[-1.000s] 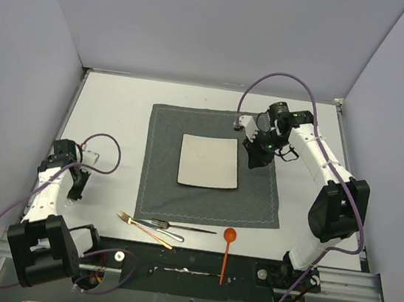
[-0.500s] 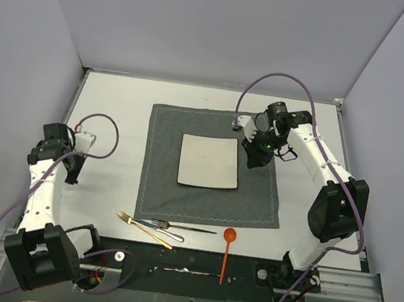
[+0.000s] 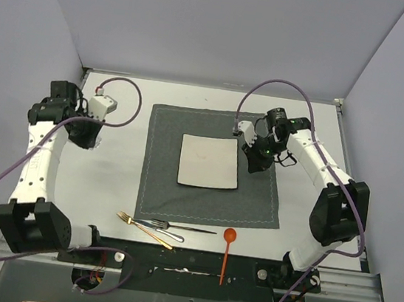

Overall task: Set the dinner table for one person
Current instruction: Pick up the cup at the center of the board.

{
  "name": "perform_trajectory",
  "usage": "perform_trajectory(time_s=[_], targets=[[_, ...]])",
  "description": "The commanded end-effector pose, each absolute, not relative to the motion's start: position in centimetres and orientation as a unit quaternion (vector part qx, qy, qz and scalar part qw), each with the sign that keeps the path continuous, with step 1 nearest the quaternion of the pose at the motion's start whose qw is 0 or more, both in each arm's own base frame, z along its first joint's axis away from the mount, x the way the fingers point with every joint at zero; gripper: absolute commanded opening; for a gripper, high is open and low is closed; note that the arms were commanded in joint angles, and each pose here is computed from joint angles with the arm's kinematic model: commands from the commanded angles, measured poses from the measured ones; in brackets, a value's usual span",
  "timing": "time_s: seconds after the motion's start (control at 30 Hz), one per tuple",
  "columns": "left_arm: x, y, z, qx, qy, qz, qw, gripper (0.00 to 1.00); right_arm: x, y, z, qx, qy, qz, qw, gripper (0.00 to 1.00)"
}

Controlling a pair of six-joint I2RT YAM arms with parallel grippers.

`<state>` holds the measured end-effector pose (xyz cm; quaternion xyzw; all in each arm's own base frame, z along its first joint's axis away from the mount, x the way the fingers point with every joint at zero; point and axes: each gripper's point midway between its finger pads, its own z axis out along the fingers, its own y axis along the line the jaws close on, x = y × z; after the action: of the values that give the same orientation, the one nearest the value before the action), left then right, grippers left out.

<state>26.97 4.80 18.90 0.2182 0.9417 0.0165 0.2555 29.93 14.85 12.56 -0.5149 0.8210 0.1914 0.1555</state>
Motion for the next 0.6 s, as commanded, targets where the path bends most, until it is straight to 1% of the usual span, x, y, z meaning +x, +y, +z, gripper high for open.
perform_trajectory(time_s=[0.0, 0.27, 0.4, 0.57], targets=[[31.1, 0.2, 22.1, 0.302, 0.904, -0.046, 0.298, 0.00, 29.9, 14.7, 14.8, -0.504, 0.821, 0.171, 0.204, 0.00], [35.0, -7.7, 23.9, 0.426, 0.844, -0.147, 0.290, 0.00, 30.5, 12.2, 15.6, -0.477, 0.837, 0.137, 0.228, 0.00], [35.6, -11.5, 22.8, 0.504, 0.804, -0.168, 0.267, 0.00, 31.3, 10.9, 15.3, -0.469, 0.845, 0.109, 0.232, 0.00], [36.1, -15.6, 22.1, 0.549, 0.763, -0.224, 0.257, 0.00, 32.4, 9.0, 15.1, -0.442, 0.859, 0.088, 0.241, 0.00]])
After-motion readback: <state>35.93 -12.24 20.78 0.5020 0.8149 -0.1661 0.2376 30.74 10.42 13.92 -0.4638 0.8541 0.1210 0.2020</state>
